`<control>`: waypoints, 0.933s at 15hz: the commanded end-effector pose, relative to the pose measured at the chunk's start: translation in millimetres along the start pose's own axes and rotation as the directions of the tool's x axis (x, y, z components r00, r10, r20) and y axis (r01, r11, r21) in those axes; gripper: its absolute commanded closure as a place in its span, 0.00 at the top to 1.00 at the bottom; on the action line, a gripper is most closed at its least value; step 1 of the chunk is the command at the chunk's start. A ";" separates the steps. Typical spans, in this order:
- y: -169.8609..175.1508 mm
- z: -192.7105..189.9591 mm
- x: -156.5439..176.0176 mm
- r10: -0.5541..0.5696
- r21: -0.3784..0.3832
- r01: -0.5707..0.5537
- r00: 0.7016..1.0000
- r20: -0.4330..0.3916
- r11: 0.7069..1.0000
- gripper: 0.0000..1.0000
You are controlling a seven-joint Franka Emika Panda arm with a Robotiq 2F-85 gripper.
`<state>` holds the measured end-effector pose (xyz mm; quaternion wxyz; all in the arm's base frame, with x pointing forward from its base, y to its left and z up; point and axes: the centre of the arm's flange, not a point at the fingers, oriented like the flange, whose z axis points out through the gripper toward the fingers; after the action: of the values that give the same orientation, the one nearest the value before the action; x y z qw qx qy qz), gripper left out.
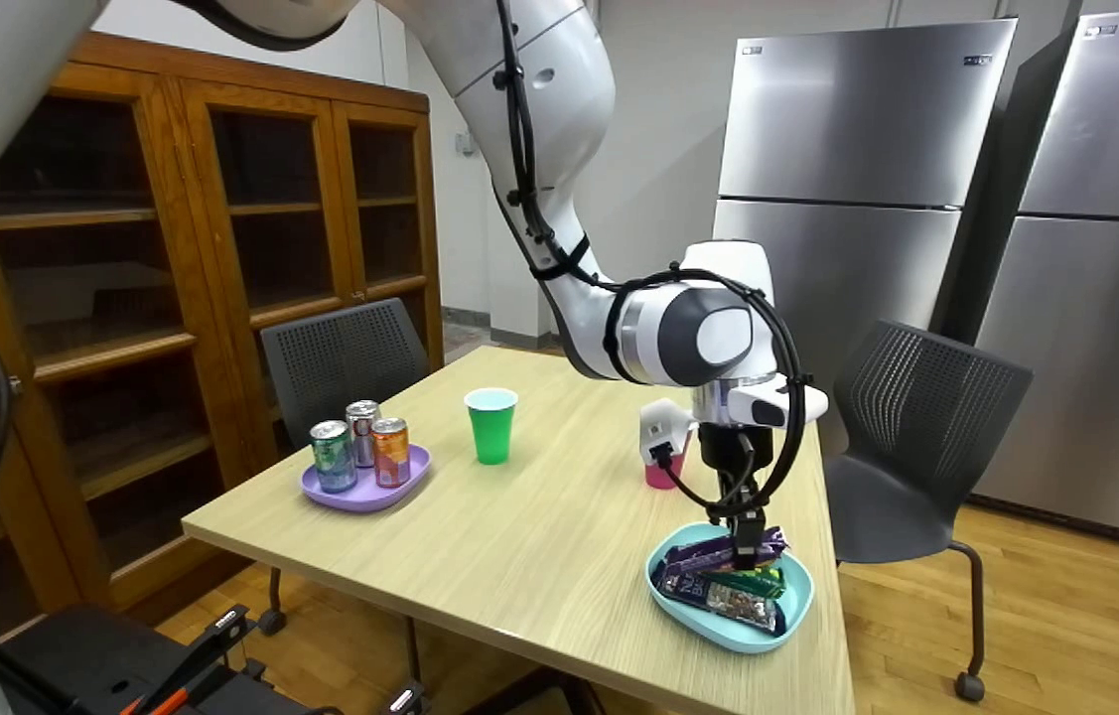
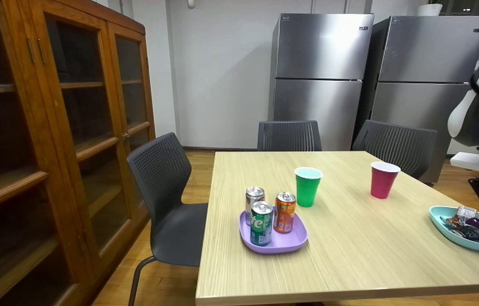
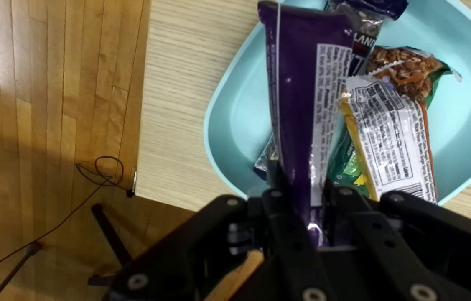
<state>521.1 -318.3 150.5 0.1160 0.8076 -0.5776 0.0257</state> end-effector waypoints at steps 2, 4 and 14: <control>-3.7 -0.1 13.0 0.045 0.003 -0.045 0.999 0.019 0.999 0.04; -3.5 1.7 16.7 0.047 0.001 -0.047 0.999 0.021 0.999 0.04; -13.4 10.2 19.7 0.038 -0.003 -0.038 0.999 0.028 0.999 0.44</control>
<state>530.2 -331.5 140.8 0.1179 0.8030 -0.5837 0.0249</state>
